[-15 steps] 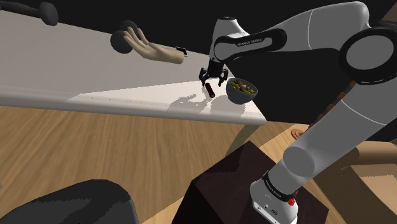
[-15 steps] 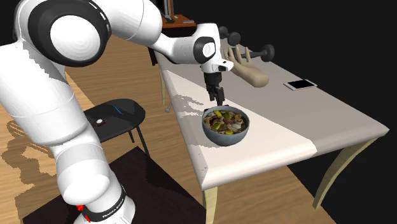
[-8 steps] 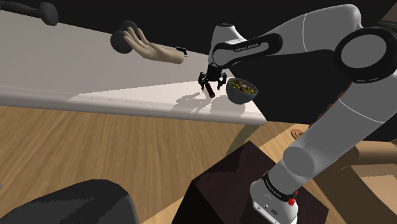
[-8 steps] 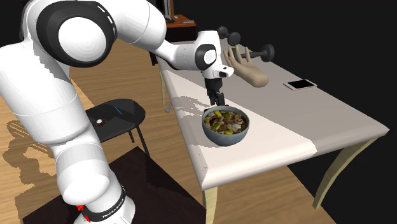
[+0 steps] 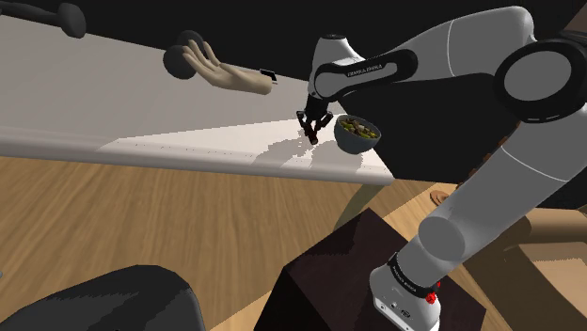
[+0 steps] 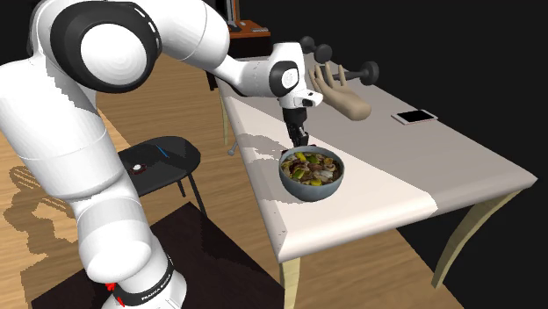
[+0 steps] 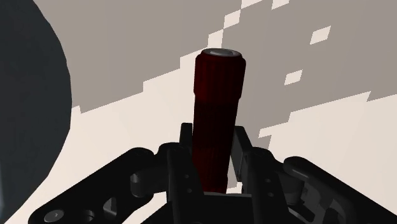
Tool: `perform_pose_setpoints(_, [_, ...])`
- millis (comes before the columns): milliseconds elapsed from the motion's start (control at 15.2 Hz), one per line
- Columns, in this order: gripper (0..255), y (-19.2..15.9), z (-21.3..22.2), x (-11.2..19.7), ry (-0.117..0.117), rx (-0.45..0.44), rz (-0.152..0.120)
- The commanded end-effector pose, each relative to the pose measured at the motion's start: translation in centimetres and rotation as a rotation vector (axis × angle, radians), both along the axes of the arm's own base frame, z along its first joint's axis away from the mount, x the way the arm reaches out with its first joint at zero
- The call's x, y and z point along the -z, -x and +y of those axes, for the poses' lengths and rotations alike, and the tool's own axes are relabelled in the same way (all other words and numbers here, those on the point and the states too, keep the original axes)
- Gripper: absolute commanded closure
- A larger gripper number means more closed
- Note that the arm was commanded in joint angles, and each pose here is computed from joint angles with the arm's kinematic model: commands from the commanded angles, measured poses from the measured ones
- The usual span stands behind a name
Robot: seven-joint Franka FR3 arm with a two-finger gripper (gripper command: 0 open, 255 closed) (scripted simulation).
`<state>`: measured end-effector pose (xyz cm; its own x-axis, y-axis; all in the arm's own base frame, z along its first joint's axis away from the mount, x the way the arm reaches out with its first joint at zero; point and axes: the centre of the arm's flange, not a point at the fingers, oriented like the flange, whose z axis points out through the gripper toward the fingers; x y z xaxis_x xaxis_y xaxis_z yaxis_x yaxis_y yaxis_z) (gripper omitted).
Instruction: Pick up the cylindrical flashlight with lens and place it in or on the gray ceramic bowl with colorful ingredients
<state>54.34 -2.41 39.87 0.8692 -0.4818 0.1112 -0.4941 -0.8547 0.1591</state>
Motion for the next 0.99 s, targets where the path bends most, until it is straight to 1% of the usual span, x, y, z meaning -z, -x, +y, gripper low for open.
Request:
perform_pose_setpoints(0, [255,0.0,0.0,0.0,0.0,0.0,0.0])
perform_pose_setpoints(330, [255,0.0,0.0,0.0,0.0,0.0,0.0])
perform_pose_setpoints(924, [255,0.0,0.0,-4.8,0.0,0.0,0.0])
